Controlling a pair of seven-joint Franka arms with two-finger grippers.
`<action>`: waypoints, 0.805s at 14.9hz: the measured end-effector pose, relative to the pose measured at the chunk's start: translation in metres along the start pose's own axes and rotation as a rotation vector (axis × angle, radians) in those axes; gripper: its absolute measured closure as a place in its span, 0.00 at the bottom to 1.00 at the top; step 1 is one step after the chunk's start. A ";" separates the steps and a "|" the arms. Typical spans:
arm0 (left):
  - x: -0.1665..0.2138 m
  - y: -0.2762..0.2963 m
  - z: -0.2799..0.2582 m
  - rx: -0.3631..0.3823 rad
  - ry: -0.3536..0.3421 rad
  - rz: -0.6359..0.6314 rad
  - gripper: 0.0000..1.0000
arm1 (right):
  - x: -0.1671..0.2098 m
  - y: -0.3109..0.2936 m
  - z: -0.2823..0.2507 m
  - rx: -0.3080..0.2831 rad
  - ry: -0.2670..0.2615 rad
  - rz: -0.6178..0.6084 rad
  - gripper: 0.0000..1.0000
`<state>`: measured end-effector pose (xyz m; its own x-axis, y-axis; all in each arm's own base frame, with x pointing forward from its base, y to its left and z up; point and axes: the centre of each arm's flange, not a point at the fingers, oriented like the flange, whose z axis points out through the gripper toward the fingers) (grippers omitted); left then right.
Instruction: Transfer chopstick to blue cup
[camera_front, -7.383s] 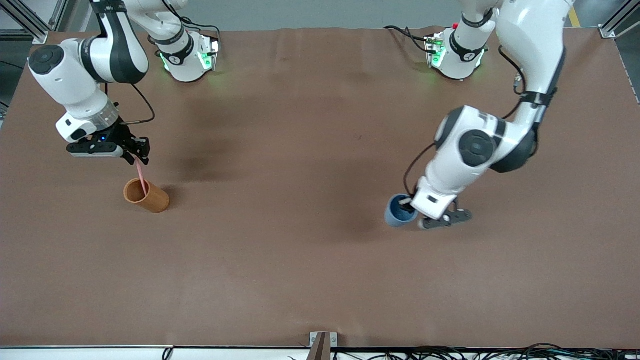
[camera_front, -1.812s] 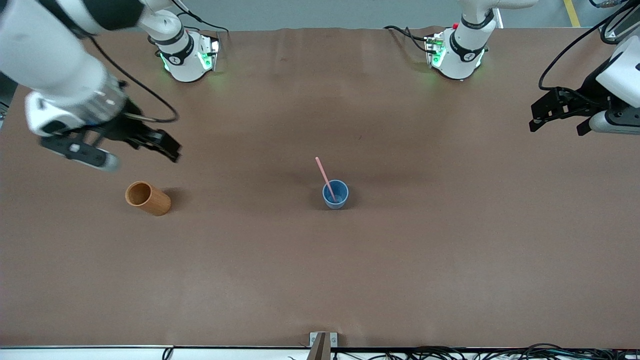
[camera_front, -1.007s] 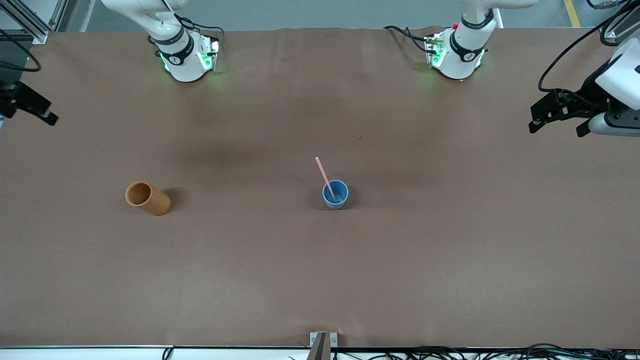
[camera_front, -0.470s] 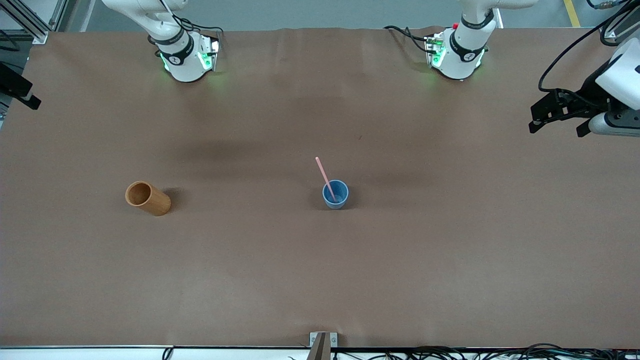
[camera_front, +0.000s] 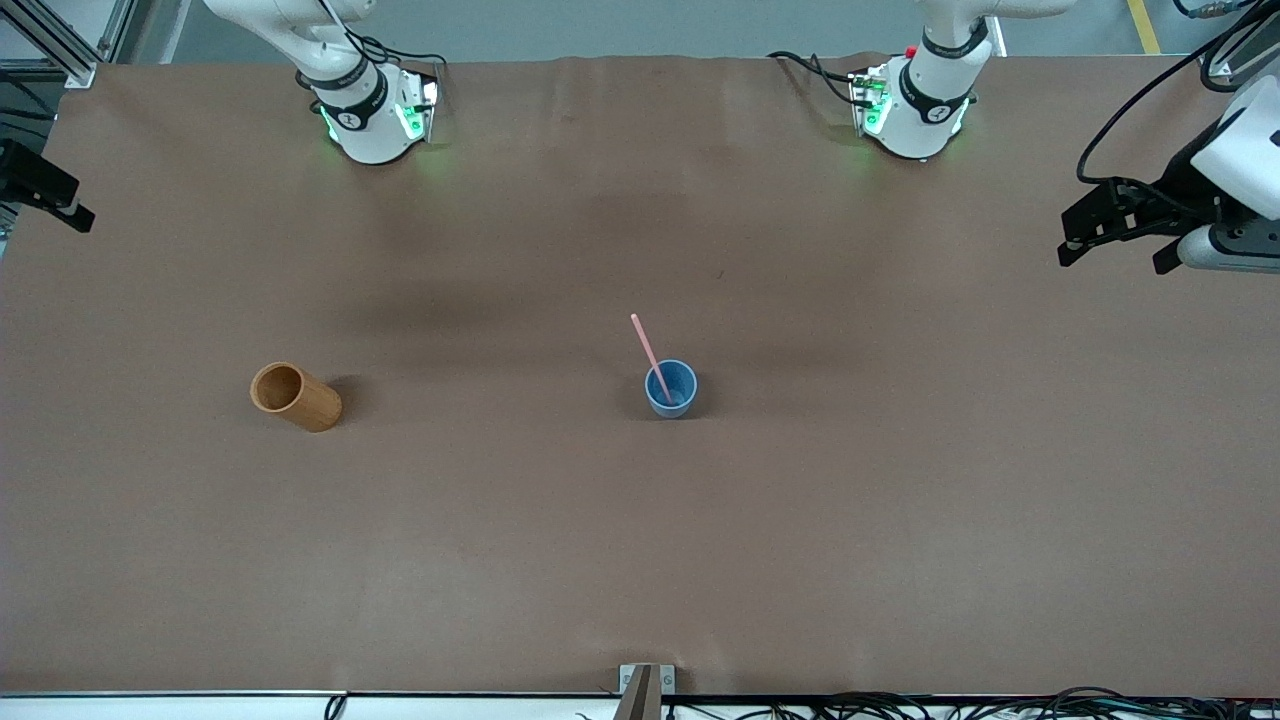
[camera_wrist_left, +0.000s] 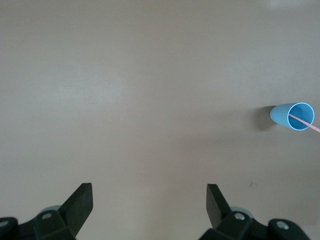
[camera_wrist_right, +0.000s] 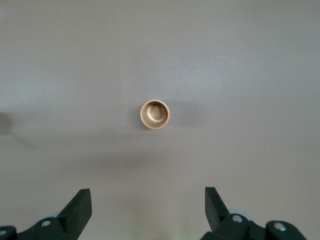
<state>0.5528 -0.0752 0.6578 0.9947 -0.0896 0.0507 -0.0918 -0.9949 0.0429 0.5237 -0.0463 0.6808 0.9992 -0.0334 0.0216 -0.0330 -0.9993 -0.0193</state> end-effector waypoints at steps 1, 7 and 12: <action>0.000 0.000 0.000 0.000 0.000 0.000 0.00 | 0.003 0.000 0.002 0.000 -0.001 -0.003 0.00; 0.000 0.000 0.000 0.000 0.000 0.000 0.00 | 0.011 -0.004 0.008 0.010 0.008 -0.018 0.00; 0.000 0.000 0.000 0.000 0.000 0.001 0.00 | 0.013 -0.004 0.012 0.012 0.004 -0.020 0.00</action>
<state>0.5528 -0.0752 0.6579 0.9946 -0.0902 0.0508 -0.0924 -0.9948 0.0429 0.5374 -0.0425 0.6689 0.9996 -0.0133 0.0258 -0.0125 -0.9994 -0.0307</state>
